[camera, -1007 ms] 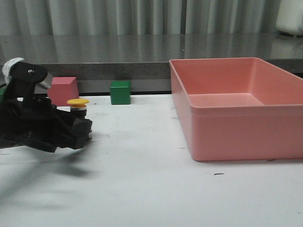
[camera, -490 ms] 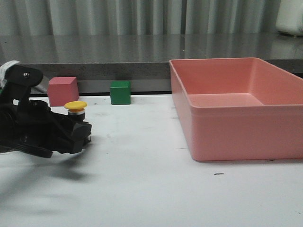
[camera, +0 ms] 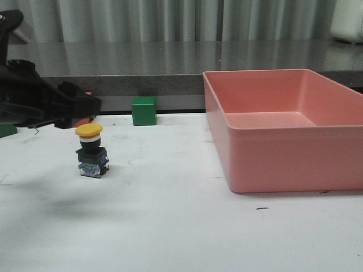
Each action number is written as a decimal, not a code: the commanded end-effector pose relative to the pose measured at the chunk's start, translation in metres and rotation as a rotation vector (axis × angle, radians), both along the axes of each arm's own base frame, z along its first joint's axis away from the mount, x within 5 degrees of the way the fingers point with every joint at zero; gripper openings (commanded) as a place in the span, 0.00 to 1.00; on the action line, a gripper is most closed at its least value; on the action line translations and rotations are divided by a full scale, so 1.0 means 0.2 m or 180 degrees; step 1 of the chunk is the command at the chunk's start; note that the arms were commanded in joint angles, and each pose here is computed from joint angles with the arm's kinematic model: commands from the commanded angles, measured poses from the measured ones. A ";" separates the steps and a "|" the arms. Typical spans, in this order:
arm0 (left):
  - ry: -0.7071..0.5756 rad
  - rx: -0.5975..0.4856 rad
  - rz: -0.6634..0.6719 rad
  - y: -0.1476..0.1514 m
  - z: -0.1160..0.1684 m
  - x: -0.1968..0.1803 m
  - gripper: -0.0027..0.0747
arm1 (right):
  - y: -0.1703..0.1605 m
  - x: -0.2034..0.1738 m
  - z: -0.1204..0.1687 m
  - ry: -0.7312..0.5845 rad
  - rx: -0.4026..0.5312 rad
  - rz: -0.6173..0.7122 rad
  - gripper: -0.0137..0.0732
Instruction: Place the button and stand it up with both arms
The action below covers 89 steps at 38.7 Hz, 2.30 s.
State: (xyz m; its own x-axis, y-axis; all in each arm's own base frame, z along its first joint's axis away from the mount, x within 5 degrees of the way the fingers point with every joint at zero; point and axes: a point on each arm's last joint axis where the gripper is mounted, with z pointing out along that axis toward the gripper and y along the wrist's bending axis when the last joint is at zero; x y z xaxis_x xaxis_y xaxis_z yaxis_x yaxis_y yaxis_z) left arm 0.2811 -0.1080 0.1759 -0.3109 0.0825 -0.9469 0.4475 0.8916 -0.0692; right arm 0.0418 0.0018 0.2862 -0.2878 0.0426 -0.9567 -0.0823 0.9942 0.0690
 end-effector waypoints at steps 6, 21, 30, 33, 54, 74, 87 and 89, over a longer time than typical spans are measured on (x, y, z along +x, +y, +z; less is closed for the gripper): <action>-0.0423 -0.0131 0.0150 0.07 0.41 -0.15 0.61 | 0.00 0.01 0.07 -0.0292 -0.0024 -0.0017 0.08; -0.0431 0.0007 0.0596 0.31 0.77 -0.66 0.03 | 0.00 0.01 0.07 -0.0292 -0.0024 -0.0017 0.08; -0.0302 -0.0051 0.0770 0.41 0.80 -0.89 0.01 | 0.00 0.01 0.07 -0.0292 -0.0024 -0.0017 0.08; -0.0200 -0.0040 0.0819 0.43 0.79 -0.95 0.01 | 0.00 0.01 0.07 -0.0292 -0.0024 -0.0017 0.08; -0.0416 -0.0193 0.0871 0.50 0.81 -1.15 0.01 | 0.00 0.01 0.07 -0.0292 -0.0024 -0.0017 0.08; -0.0416 -0.0193 0.0871 0.50 0.81 -1.15 0.01 | 0.00 0.01 0.07 -0.0292 -0.0024 -0.0017 0.08; -0.0662 -0.0173 0.0556 0.46 0.80 -1.13 0.01 | 0.00 0.01 0.07 -0.0292 -0.0024 -0.0017 0.08; -0.0763 -0.0198 0.0494 0.45 0.80 -1.13 0.01 | 0.00 0.01 0.07 -0.0292 -0.0024 -0.0017 0.08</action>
State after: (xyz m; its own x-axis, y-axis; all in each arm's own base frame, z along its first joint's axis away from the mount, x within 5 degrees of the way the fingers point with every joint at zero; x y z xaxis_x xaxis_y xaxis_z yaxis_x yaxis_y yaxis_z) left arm 0.0544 -0.0144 0.3195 -0.2337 0.0131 -0.9722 0.2655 0.9628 -0.0508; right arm 0.0418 0.0018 0.2862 -0.2878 0.0426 -0.9567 -0.0823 0.9942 0.0690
